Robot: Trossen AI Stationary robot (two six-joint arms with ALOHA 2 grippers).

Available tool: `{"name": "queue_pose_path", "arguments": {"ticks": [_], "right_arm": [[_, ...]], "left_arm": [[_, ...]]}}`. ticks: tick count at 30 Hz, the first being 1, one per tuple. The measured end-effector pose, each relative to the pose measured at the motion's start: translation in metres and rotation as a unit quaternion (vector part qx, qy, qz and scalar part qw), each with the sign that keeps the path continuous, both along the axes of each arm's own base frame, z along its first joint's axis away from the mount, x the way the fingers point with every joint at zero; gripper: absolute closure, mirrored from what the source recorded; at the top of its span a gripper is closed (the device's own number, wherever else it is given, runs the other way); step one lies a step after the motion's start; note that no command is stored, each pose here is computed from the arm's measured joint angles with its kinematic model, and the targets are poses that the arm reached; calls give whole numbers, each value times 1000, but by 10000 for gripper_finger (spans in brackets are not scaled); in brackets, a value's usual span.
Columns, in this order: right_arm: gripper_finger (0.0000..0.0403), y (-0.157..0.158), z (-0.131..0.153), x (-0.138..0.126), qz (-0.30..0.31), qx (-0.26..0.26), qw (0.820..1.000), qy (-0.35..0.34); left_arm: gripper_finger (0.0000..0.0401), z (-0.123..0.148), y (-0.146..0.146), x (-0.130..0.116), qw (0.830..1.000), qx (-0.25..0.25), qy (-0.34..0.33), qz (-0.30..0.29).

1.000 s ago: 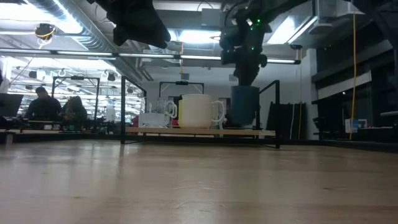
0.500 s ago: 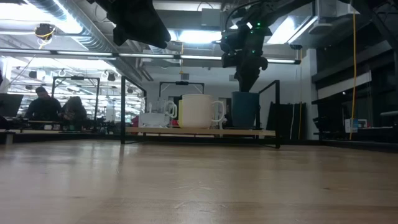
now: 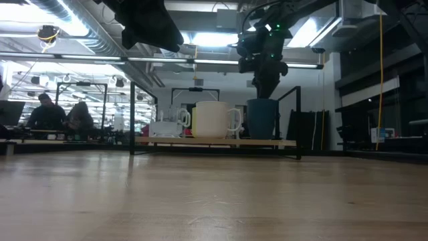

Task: Stack small to large cups/mugs on shelf
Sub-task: Put the dark blue cup on the shelf, then put the green cup on the shelf

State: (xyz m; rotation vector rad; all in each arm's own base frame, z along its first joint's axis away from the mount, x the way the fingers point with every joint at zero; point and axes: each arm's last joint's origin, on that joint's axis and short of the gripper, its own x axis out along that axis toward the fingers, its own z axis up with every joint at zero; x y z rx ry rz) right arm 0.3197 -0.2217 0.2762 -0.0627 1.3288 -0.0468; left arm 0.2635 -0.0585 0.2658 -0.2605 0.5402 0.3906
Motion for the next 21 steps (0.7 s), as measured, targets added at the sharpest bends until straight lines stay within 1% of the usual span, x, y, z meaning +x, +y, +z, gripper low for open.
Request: {"name": "queue_pose_path", "arguments": {"ticks": [2, 4, 7, 9, 13, 16, 18, 20, 21], "right_arm": [[237, 0, 2, -1, -2, -7, 1000, 9], [212, 0, 10, 1, -5, -27, 1000, 10], [183, 5, 29, 0, -2, -36, 999, 16], [169, 10, 47, 1, 1, -40, 999, 7], [157, 25, 84, -1, -25, -39, 999, -14], [156, 36, 110, -4, -48, -47, 996, -51], [156, 46, 126, -10, -64, -48, 994, -71], [156, 55, 137, -17, -76, -45, 993, -72], [156, 58, 142, -21, -92, -39, 992, -74]], "left_arm": [[291, 0, 0, 0, 1000, 0, 0, 0], [291, 0, 0, 0, 1000, 0, 0, 0], [291, 0, 0, 0, 1000, 0, 0, 0], [291, 0, 0, 0, 1000, 0, 0, 0], [291, 0, 0, 0, 1000, 0, 0, 0], [291, 0, 0, 0, 1000, 0, 0, 0], [291, 0, 0, 0, 1000, 0, 0, 0], [291, 0, 0, 0, 1000, 0, 0, 0], [291, 0, 0, 0, 1000, 0, 0, 0]]}}
